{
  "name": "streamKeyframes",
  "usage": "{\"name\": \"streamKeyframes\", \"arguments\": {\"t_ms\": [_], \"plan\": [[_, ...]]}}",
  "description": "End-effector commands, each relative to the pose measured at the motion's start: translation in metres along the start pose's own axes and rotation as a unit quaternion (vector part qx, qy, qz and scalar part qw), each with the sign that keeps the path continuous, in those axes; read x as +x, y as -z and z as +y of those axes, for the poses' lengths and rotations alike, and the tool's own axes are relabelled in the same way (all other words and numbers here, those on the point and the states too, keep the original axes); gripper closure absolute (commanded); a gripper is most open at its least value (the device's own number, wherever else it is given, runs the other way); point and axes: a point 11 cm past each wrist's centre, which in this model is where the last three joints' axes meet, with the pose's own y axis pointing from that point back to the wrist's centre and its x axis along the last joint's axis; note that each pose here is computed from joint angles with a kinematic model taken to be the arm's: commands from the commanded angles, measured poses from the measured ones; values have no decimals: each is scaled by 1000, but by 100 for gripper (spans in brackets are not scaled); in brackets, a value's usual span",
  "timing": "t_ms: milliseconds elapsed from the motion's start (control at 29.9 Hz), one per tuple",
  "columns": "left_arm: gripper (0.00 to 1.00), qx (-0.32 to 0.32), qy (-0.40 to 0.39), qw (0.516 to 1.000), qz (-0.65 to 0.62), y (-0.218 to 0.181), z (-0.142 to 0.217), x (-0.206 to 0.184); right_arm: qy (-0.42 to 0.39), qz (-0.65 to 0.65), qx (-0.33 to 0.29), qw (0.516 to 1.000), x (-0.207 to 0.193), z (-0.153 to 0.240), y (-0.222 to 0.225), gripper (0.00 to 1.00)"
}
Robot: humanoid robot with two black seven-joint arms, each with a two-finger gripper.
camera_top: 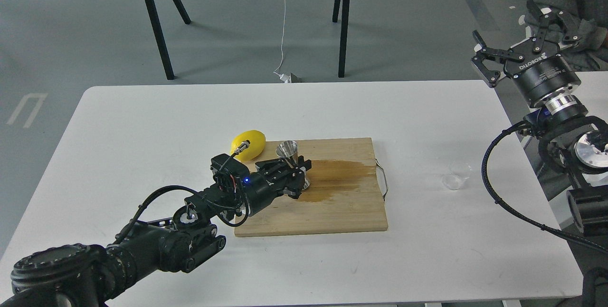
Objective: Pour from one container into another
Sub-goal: 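Set the jigger upright on the board and open the left gripper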
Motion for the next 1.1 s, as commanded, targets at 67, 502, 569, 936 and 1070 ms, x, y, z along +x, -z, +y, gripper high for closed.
{"name": "streamKeyframes", "arguments": {"t_ms": [67,502,569,936,1070], "plan": [[58,-3,-2,1000,1,-2,-1,0,-1,0,1,1000,1,1,0,1],[26,-23,-13,1000,14,-18,-5,2,-2,-1,3,1000,1,2,2,1],[23,-25,-14,999,14,-19,-5,2,-2,-1,3,1000,2,2,1,1],[20,-23,-12,999,20,-19,-3,-3,-5,-2,2,1000,4,5,0,1],[20,-22,-12,999,21,-19,-2,-4,-5,-2,3,1000,4,5,1,1]]}}
